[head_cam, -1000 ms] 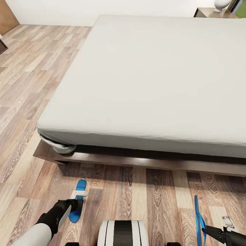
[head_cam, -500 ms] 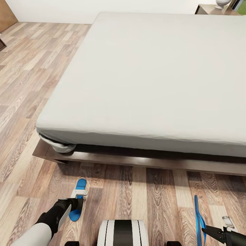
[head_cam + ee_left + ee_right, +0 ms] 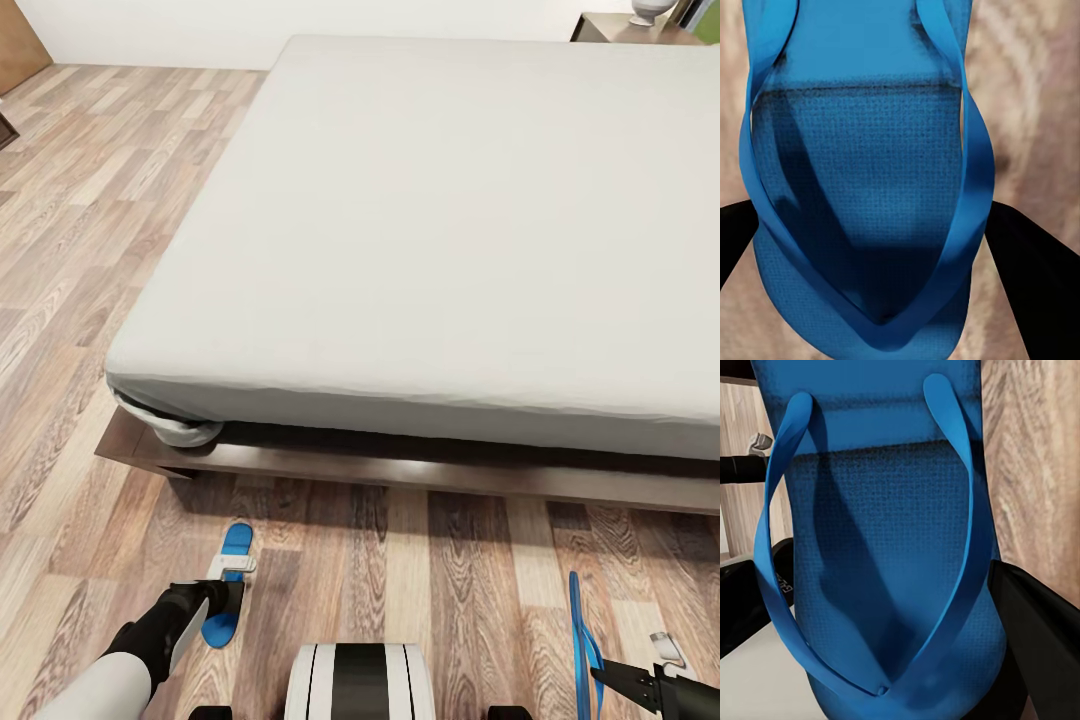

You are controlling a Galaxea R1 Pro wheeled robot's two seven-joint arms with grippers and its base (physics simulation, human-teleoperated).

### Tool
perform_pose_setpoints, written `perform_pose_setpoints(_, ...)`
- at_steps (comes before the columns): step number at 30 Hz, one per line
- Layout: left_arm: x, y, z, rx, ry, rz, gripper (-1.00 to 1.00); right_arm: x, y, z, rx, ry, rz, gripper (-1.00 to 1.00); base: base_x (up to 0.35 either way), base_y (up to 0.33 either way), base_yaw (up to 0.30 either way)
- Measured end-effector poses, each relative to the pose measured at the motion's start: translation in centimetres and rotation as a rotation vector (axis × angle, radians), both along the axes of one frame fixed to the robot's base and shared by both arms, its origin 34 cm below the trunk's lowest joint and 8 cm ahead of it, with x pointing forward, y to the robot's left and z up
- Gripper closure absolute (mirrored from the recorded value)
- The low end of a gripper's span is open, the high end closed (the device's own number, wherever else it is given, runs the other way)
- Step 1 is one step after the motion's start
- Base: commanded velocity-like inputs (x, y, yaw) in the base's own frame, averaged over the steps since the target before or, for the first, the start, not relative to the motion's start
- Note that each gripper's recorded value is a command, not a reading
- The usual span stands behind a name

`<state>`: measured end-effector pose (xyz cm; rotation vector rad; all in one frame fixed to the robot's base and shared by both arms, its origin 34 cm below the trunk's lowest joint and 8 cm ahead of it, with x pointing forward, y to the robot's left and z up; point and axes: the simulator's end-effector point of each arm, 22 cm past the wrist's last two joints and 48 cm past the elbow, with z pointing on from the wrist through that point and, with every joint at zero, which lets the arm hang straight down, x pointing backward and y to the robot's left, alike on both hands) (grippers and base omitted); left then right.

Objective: In the bedroom, move the book from the bed onto either nightstand, and place the two sandals side by side next to the bed.

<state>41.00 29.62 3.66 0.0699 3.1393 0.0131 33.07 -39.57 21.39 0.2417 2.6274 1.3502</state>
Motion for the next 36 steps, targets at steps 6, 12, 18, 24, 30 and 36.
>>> perform_pose_setpoints(6, 0.00, 0.00, 0.00, 0.000, 0.000, 0.000, 1.00, 0.00, 0.03, -0.01, 0.001, 0.000, 0.000, 1.00, 0.000, 0.000, 0.000)
perform_pose_setpoints(12, -0.02, 0.08, 0.30, 0.003, 0.001, -0.001, 1.00, 0.32, 0.00, 0.32, 0.000, -0.012, 0.000, 1.00, 0.000, 0.000, 0.000)
perform_pose_setpoints(18, -0.03, 0.09, 0.30, 0.004, 0.001, -0.002, 1.00, 0.32, 0.00, 0.32, 0.000, -0.012, 0.000, 1.00, 0.000, 0.000, 0.000)
perform_pose_setpoints(24, -0.03, 0.09, 0.30, 0.004, 0.002, -0.002, 1.00, 0.32, 0.00, 0.32, 0.000, -0.012, 0.000, 1.00, 0.000, 0.000, 0.000)
perform_pose_setpoints(30, -0.03, 0.09, 0.30, 0.004, 0.002, -0.002, 1.00, 0.32, 0.03, 0.32, 0.000, -0.012, 0.000, 1.00, 0.000, 0.000, 0.000)
perform_pose_setpoints(36, -0.27, 0.07, 0.24, 0.003, 0.006, -0.001, -1.00, 0.32, 0.01, 0.31, 0.000, -0.011, 0.000, 1.00, 0.000, 0.000, 0.000)
